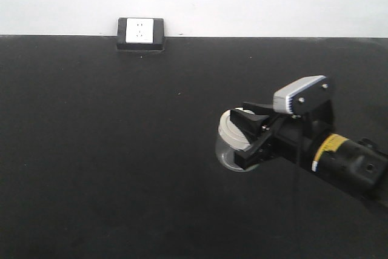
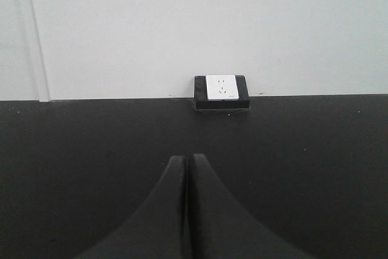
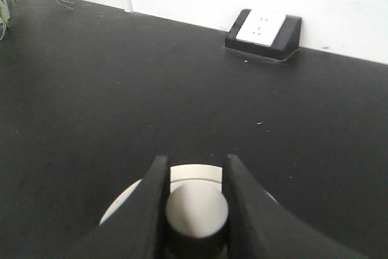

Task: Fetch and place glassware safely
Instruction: 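Lower the held jar onto the black bench top with the right gripper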

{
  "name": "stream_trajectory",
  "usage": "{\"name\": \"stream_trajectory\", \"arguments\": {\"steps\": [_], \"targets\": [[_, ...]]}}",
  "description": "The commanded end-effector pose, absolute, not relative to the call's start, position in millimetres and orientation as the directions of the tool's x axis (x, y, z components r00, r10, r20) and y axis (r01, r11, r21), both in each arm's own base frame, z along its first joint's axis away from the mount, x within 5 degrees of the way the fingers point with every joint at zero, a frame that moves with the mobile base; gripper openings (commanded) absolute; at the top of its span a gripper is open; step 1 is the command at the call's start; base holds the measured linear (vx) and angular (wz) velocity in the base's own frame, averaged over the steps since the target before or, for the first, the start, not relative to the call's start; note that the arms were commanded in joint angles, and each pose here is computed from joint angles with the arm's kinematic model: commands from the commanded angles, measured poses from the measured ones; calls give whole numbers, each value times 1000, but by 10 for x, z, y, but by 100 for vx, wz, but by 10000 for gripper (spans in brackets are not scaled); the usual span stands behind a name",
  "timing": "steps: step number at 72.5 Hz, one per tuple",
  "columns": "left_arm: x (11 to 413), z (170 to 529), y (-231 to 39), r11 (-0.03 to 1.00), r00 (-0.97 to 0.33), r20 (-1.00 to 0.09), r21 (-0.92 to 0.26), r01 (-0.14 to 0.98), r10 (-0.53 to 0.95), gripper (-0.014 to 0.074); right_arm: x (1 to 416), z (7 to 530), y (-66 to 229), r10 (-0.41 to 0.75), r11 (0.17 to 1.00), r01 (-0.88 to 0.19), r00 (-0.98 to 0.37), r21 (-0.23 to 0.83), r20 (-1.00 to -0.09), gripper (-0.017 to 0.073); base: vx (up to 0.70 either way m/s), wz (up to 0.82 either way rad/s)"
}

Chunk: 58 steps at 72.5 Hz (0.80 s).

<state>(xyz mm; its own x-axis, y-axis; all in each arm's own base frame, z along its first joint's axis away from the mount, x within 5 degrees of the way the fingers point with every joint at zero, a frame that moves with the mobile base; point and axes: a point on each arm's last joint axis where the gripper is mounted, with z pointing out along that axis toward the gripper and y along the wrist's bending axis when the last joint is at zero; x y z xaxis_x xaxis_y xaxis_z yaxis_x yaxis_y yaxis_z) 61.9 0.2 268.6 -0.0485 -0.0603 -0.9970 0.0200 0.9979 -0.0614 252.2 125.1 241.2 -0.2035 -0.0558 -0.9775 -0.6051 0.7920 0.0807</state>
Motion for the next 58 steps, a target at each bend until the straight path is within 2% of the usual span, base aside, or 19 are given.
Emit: {"name": "stream_trajectory", "arguments": {"steps": [1,8,37,58], "targets": [[631,2816,-20,996,24,-997,-67,50,-69,-7,2692,2553,1350,55,760,-643,-75,90,-996,3,0,0],[631,2816,-20,996,24,-997,-67,50,-69,-7,2830,2411,1411,65,753,-649,-84,104,-994,6,0,0],[631,2816,-20,996,24,-997,-67,50,-69,-7,3190,1989,1563,-13,746,-664,-74,40,-997,18,0,0],[631,2816,-20,996,24,-997,-67,50,-69,-7,3269,1844,1594,21,744,-667,-27,34,-999,51,0,0]]}}
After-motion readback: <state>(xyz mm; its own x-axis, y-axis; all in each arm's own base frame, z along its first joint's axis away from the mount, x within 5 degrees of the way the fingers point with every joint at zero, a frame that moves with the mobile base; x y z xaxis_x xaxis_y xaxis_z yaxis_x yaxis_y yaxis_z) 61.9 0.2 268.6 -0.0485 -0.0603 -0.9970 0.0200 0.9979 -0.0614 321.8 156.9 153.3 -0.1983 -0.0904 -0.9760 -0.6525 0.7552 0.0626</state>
